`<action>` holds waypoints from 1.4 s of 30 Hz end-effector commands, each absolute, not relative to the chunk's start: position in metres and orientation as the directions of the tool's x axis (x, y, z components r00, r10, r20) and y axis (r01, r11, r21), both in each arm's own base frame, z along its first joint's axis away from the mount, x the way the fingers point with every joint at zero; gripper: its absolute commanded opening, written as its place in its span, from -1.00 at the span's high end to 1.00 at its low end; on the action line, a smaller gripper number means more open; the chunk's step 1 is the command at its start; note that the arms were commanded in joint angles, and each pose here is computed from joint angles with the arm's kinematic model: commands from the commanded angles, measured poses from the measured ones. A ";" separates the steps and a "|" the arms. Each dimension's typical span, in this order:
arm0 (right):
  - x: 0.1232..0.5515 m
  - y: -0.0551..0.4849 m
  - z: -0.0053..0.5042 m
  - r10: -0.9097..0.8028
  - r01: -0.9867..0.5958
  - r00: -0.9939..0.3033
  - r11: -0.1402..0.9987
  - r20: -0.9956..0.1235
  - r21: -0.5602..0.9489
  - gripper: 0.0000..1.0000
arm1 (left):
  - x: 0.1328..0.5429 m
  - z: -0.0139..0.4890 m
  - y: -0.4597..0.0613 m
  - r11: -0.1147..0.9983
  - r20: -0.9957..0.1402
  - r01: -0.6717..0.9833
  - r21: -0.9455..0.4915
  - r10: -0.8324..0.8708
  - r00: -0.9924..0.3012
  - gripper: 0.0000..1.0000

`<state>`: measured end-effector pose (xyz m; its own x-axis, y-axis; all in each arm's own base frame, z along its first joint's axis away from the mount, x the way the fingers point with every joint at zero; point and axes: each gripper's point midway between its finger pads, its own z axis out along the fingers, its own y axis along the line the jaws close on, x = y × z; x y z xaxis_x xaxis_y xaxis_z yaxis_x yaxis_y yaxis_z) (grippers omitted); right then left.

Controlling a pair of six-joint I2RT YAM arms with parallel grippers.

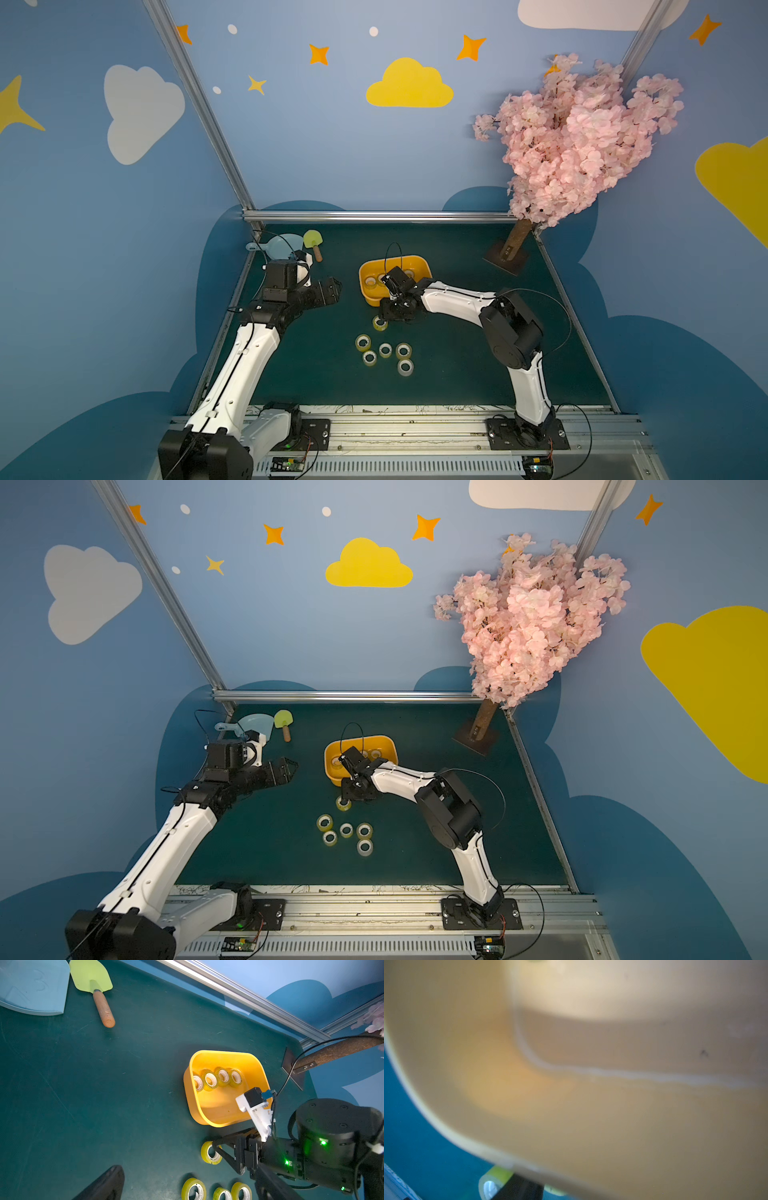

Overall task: Put the transparent tape into the storage box
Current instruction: Move the storage box to the center of the board, then pick up the tape at the center of the board.

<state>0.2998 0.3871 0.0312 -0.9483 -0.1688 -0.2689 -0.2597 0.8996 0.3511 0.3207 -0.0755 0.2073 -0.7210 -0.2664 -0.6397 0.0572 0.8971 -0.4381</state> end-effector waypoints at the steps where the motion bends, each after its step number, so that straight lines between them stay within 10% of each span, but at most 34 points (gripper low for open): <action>1: 0.291 0.378 0.039 -0.202 -0.286 -0.937 0.912 -0.284 0.295 -0.09 | 0.318 0.213 -0.078 0.889 -0.645 0.076 -0.451 -0.265 -0.717 -1.00; 19: 0.267 0.335 0.003 -0.335 -0.343 -0.917 0.939 -0.218 -0.001 0.21 | 0.318 0.210 -0.077 0.893 -0.642 0.071 -0.445 -0.262 -0.721 -1.00; 33: 0.251 0.322 0.055 -0.364 -0.411 -0.871 0.908 -0.331 0.084 0.99 | 0.317 0.208 -0.079 0.898 -0.641 0.078 -0.433 -0.246 -0.727 -1.00; 42: 0.241 0.318 0.114 -0.369 -0.470 -0.827 0.869 -0.424 0.158 1.00 | 0.318 0.209 -0.073 0.912 -0.659 0.058 -0.405 -0.247 -0.711 -1.00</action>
